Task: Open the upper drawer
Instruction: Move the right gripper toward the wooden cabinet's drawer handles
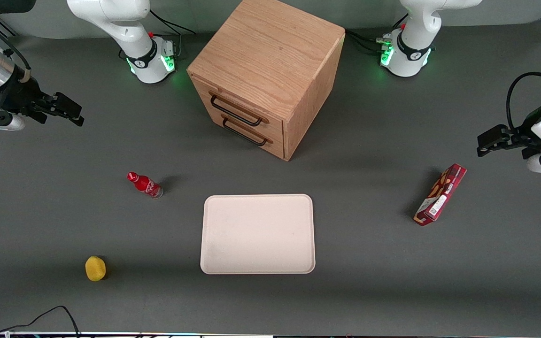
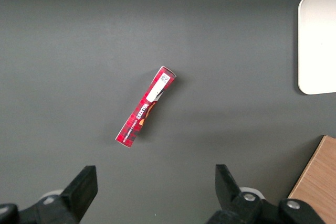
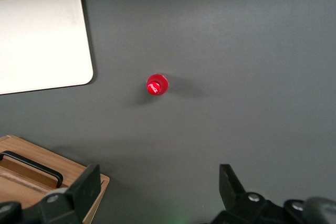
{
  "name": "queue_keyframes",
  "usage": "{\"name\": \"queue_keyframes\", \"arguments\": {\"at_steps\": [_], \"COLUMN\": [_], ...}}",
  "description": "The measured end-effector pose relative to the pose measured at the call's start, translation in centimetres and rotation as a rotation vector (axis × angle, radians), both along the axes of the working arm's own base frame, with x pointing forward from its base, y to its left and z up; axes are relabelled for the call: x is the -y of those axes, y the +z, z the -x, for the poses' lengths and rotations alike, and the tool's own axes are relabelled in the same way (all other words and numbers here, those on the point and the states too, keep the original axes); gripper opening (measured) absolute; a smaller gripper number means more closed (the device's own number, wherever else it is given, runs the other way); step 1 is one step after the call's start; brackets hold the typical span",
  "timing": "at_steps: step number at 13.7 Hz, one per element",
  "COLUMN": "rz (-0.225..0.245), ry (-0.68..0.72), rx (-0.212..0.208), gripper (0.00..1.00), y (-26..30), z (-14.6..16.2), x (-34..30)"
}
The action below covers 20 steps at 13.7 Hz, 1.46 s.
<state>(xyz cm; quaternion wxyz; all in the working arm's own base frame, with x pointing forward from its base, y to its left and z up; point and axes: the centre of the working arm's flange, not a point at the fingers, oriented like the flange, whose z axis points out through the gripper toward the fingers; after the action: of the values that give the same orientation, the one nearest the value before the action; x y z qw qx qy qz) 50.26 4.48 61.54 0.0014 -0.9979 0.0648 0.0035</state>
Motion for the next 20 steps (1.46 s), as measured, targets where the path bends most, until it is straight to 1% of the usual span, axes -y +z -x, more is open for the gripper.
{"name": "queue_keyframes", "arguments": {"at_steps": [2, 6, 8, 10, 12, 15, 16, 18, 19, 20], "rz": [0.0, -0.003, -0.003, -0.003, -0.009, 0.006, -0.013, -0.103, -0.143, -0.174], "ry": [0.0, -0.007, -0.006, 0.048, 0.119, 0.283, 0.33, 0.397, 0.448, 0.54], "rx": [-0.002, 0.011, -0.009, -0.032, -0.055, -0.056, -0.055, -0.066, -0.074, -0.079], "gripper": [1.0, 1.0, 1.0, 1.0, 1.0, 1.0, 1.0, 1.0, 1.0, 1.0], "y": [0.0, 0.8, 1.0, 2.2, 3.7, 4.1, 4.2, 4.4, 4.3, 3.9], "z": [0.0, -0.4, -0.4, 0.3, 1.3, 3.2, 3.8, 4.3, 4.0, 3.3], "x": [0.0, 0.3, 0.8, 0.2, -3.1, -11.8, -14.3, -17.9, -18.9, -19.5]}}
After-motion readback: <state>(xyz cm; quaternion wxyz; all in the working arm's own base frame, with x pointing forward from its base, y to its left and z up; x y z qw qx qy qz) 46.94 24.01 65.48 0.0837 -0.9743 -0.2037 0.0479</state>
